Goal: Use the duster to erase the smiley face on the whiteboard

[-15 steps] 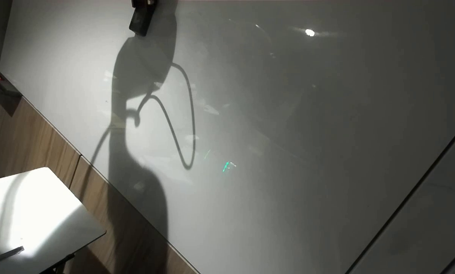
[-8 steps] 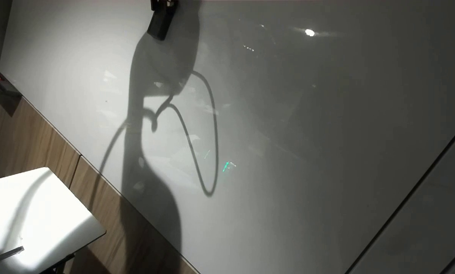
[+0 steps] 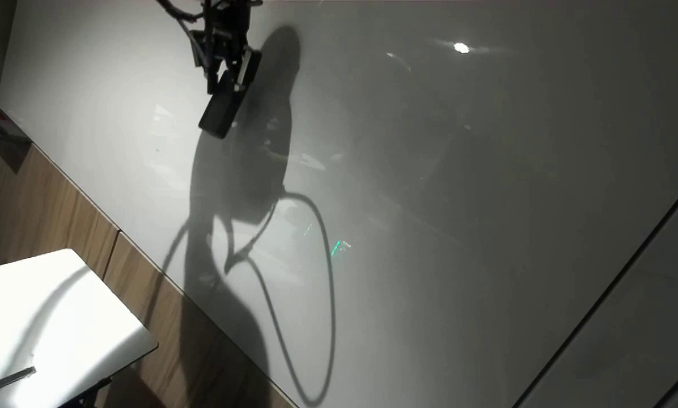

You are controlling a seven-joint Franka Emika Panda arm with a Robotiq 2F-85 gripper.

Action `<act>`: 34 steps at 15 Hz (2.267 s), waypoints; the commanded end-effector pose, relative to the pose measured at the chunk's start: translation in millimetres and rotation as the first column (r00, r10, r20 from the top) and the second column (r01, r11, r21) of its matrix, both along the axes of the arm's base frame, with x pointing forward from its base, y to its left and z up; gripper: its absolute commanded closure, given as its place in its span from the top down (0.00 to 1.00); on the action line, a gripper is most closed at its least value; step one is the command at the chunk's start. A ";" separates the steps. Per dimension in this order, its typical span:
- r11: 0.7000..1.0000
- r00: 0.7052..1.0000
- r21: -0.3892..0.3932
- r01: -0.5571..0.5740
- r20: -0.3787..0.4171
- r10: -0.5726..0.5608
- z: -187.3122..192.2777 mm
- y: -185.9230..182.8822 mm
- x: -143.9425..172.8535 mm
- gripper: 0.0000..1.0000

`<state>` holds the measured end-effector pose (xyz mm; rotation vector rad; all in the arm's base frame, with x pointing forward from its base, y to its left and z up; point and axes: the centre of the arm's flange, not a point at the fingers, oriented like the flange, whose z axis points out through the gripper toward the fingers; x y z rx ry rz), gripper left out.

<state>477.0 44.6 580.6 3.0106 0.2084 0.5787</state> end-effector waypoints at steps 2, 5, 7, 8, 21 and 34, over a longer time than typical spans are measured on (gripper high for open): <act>0.998 0.990 -0.056 -0.040 -0.135 0.032 -112.7 -11.6 -61.9 0.27; 0.996 0.971 -0.081 -0.043 -0.237 0.023 -192.3 -25.5 -90.2 0.27; 0.995 0.957 -0.088 -0.051 -0.290 0.023 -245.2 -34.1 -108.4 0.27; 0.995 0.951 -0.087 -0.055 -0.308 0.025 -266.4 -36.1 -116.3 0.27; 0.997 0.861 -0.054 -0.057 -0.509 0.021 -356.5 -13.9 -124.7 0.27; 0.998 0.881 -0.047 -0.042 -0.473 0.015 -357.1 -18.5 -95.9 0.27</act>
